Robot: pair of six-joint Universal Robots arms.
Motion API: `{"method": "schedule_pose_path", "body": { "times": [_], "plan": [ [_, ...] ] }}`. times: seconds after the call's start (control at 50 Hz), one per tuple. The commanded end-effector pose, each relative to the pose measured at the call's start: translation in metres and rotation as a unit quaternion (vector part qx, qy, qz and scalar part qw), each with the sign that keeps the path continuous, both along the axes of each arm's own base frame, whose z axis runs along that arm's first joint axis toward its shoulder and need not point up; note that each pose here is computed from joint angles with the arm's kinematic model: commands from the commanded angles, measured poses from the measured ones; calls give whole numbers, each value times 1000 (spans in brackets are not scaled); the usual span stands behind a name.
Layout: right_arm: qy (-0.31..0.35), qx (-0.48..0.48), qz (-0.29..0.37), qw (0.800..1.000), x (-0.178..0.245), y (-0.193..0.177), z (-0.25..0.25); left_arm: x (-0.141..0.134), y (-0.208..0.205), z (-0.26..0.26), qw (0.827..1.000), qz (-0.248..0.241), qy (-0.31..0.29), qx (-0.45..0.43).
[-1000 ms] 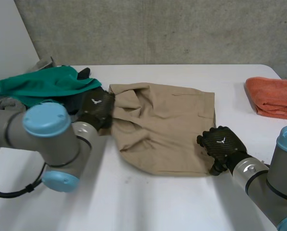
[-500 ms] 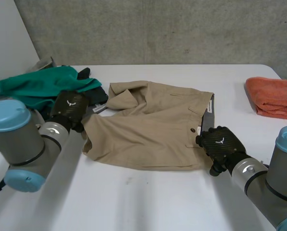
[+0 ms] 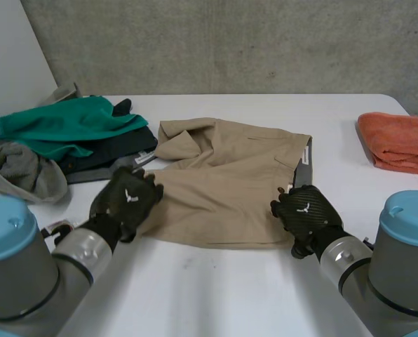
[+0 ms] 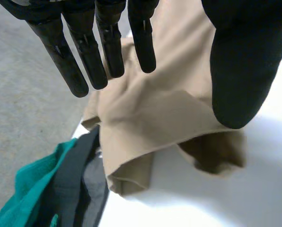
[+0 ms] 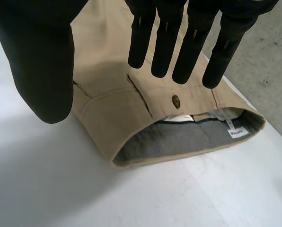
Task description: Fold the laundry.
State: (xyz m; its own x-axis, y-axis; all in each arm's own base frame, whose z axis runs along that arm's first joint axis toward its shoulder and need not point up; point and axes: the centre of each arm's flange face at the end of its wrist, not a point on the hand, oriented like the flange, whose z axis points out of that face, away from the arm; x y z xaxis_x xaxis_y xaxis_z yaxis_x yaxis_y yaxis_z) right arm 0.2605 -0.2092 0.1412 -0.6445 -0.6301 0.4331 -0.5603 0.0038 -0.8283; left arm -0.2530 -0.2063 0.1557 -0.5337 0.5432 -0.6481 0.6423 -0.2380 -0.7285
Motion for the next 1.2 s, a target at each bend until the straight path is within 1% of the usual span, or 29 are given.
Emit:
{"method": "schedule_pose_path", "body": {
  "times": [0.02,0.16,0.22,0.38,0.72,0.88,0.92,0.98,1.06,1.1,1.12,1.18,1.2],
  "plan": [
    [6,7,0,1000,3,-4,-13,1,8,-10,999,-11,-33,-3],
    [11,-12,-15,1000,3,-13,-17,13,-15,-20,999,26,-35,-15],
    [12,-11,-18,1000,3,-17,-20,14,-21,-24,999,33,-32,-21],
    [13,-16,-32,999,-1,-24,-19,14,-31,-32,998,39,-28,-35],
    [11,-18,-41,999,-5,-23,-13,16,-39,-50,999,40,-33,-12],
    [18,-22,-36,999,-7,-17,12,17,-34,-43,998,43,-32,-13],
    [27,-19,-33,999,-10,-14,20,18,-26,-24,999,42,-24,-22],
    [58,-13,-30,998,-18,-9,39,20,-10,-9,999,39,-18,-9],
    [101,0,-48,994,-42,-9,63,20,20,12,998,32,13,48],
    [126,8,-51,991,-51,-7,69,20,42,25,994,27,33,97],
    [155,17,-48,987,-58,-4,73,20,50,29,992,26,38,114],
    [202,38,-35,978,-68,4,76,25,77,40,981,29,50,186],
    [228,53,-23,972,-73,10,77,27,83,42,978,32,51,202]
  ]
}}
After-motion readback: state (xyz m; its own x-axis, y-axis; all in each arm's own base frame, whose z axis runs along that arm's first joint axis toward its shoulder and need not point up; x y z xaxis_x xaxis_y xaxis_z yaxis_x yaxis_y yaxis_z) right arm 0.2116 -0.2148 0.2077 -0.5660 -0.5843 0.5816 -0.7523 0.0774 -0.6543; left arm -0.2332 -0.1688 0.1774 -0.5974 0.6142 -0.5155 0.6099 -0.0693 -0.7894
